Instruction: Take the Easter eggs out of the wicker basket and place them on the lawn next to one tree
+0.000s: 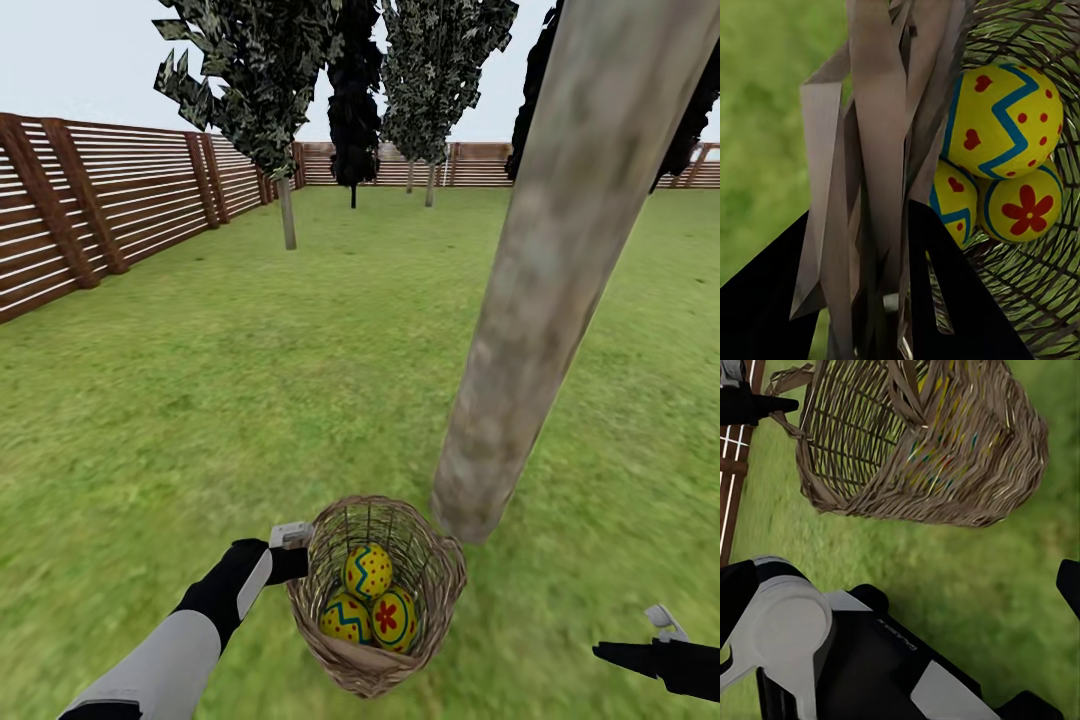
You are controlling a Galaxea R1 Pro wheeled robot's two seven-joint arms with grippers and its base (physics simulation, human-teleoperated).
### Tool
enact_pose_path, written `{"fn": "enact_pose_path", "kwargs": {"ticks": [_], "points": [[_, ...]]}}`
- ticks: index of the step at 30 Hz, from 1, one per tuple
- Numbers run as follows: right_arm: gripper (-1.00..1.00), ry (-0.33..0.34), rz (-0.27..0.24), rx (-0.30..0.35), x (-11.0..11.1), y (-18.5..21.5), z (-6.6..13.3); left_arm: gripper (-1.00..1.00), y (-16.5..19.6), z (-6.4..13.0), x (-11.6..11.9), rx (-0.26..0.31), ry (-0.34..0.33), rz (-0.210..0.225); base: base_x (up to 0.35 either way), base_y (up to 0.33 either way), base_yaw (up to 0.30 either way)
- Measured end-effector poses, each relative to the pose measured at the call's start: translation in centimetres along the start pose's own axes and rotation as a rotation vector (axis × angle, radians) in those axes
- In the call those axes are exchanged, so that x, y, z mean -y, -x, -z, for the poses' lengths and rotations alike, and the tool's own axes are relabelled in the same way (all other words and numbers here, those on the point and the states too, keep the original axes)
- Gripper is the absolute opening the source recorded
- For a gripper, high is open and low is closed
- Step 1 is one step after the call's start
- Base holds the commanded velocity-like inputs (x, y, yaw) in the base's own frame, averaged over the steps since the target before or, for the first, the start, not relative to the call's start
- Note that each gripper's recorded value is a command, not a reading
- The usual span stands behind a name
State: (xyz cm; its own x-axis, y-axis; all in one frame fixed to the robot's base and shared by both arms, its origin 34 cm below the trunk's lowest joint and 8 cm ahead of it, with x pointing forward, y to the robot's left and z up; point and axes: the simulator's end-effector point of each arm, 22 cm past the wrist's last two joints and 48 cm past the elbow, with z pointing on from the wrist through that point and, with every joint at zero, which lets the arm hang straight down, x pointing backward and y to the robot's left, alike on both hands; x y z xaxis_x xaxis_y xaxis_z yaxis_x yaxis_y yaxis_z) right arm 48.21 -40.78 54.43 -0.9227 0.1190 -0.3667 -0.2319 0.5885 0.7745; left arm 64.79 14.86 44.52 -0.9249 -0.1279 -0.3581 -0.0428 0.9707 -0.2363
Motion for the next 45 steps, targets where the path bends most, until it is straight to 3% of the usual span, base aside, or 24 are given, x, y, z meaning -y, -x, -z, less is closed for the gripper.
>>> {"fn": "enact_pose_path", "kwargs": {"ticks": [6, 8, 11, 13, 19, 30, 45], "points": [[1.00, -0.002, -0.010, 0.017, 1.0, -0.3, -0.3, -1.00, -0.8, -1.1, -0.3, -0.003, 0.001, -0.001, 0.000, 0.000, 0.000], [1.00, -0.001, -0.070, 0.019, 1.2, -0.1, -0.5, -1.00, -1.0, -1.4, -0.4, -0.003, 0.001, 0.000, 0.000, 0.000, 0.000], [1.00, 0.000, -0.085, 0.023, 1.5, 0.1, -0.8, -1.00, -1.3, -1.9, -0.5, -0.001, -0.001, 0.000, 0.000, 0.000, 0.000], [1.00, 0.003, -0.180, 0.027, 1.7, 0.4, -1.0, -1.00, -1.5, -2.3, -0.6, -0.001, -0.001, -0.001, 0.000, 0.000, 0.000], [1.00, 0.002, -0.241, 0.028, 2.5, 0.5, -1.5, -1.00, -2.2, -3.3, -0.9, -0.002, -0.001, -0.001, 0.000, 0.000, 0.000], [1.00, 0.002, -0.244, 0.026, 4.2, -0.8, -2.6, -1.00, -2.5, -4.9, -0.8, 0.021, -0.025, 0.032, 0.000, 0.000, 0.000], [1.00, 0.002, -0.243, 0.027, 5.0, -1.4, -3.0, -1.00, -2.1, -5.1, -0.9, 0.014, -0.029, 0.027, 0.000, 0.000, 0.000]]}}
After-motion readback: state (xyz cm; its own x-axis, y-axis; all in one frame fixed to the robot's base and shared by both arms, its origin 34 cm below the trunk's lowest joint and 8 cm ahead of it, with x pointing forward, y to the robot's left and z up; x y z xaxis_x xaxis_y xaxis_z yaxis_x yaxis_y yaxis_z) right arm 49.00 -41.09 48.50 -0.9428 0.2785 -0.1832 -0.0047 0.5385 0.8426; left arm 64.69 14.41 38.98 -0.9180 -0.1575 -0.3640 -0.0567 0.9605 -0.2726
